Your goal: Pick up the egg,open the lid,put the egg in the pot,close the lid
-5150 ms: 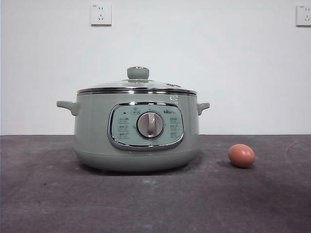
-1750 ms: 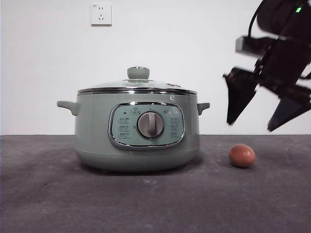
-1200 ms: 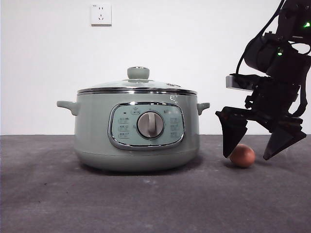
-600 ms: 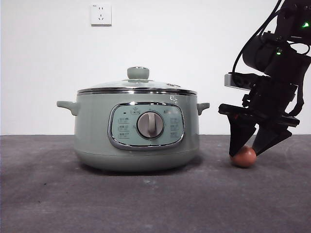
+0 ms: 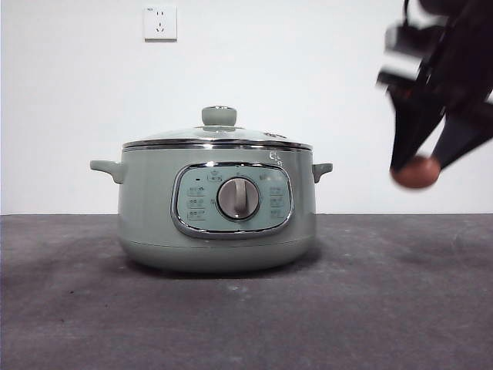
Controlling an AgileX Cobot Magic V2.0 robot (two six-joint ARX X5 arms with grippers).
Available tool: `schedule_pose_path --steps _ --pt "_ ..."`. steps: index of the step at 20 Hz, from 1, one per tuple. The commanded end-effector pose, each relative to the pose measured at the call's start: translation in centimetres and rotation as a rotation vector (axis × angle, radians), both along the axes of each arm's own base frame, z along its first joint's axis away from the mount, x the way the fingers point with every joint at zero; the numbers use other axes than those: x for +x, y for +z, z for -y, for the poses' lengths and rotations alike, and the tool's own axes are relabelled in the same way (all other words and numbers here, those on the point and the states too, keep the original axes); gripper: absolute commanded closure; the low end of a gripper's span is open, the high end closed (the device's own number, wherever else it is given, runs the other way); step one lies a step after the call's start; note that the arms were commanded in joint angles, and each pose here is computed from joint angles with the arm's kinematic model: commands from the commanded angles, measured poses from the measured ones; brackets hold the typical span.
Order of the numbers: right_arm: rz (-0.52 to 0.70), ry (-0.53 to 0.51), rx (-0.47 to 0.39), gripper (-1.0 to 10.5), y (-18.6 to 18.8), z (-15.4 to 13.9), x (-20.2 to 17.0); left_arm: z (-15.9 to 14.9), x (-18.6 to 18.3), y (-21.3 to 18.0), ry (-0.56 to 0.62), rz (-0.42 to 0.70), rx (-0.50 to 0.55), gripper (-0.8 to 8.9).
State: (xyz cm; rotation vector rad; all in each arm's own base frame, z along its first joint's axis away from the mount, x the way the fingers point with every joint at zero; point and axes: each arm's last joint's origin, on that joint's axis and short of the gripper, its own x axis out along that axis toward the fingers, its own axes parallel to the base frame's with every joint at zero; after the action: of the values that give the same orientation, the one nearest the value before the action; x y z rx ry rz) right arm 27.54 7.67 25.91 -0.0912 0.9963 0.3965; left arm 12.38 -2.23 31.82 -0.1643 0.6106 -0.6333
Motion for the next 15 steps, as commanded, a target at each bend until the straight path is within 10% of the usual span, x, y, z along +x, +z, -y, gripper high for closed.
schedule_pose_path --steps 1,15 --pt "0.081 -0.006 0.023 9.6 2.8 0.5 -2.2 0.8 1.7 0.7 -0.019 0.002 -0.013 1.57" --pt "0.275 -0.005 0.077 9.6 9.2 3.1 -11.8 13.7 17.9 3.2 -0.081 0.042 0.211 1.57"
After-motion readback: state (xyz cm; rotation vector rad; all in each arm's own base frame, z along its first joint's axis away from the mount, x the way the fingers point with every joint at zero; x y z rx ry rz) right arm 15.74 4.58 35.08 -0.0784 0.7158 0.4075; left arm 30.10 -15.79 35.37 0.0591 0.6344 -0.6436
